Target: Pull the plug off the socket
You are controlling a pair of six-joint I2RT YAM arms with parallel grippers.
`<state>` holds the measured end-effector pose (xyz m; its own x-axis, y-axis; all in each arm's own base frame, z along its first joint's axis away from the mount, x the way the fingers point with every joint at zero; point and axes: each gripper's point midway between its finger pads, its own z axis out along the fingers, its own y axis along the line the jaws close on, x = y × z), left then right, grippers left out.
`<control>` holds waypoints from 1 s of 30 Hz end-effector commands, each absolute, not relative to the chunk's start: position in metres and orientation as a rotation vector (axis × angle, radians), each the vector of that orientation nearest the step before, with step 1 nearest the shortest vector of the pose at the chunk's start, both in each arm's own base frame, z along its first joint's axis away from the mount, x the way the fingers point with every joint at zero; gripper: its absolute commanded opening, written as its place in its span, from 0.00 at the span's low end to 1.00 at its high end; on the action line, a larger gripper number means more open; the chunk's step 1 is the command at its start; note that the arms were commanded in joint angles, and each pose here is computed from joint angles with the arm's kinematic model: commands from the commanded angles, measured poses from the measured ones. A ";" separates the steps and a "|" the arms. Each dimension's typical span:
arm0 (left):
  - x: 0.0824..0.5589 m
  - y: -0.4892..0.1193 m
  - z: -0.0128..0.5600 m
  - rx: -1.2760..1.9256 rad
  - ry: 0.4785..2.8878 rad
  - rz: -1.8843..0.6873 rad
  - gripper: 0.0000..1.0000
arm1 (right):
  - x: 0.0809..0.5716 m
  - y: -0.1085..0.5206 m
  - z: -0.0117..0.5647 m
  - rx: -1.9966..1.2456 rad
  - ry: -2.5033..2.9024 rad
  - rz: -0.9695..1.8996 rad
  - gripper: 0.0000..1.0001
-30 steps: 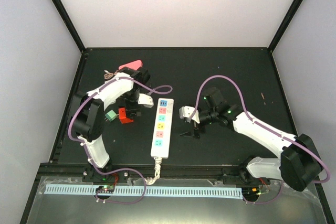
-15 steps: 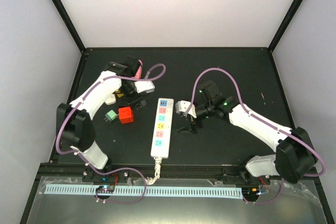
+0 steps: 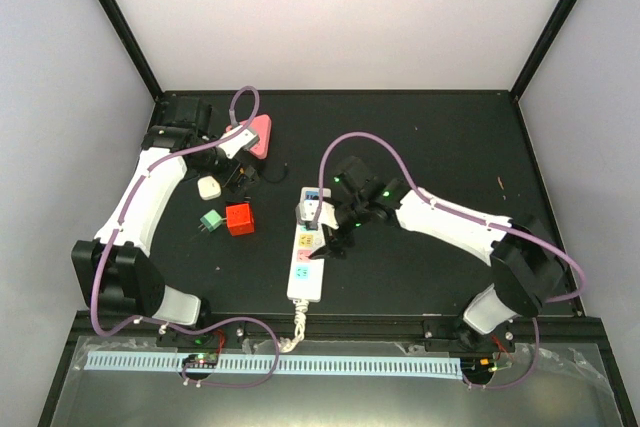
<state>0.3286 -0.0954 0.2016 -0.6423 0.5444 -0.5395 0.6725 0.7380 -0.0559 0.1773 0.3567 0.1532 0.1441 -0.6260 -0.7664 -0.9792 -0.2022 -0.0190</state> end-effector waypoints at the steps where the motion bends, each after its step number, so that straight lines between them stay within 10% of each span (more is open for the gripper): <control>1: 0.333 -0.097 0.215 0.883 2.379 -0.367 0.99 | 0.171 0.369 0.138 -1.964 1.578 0.796 0.95; 30: 0.334 -0.092 0.215 0.841 2.379 -0.393 0.99 | 0.120 0.417 0.036 -2.324 1.655 0.528 0.93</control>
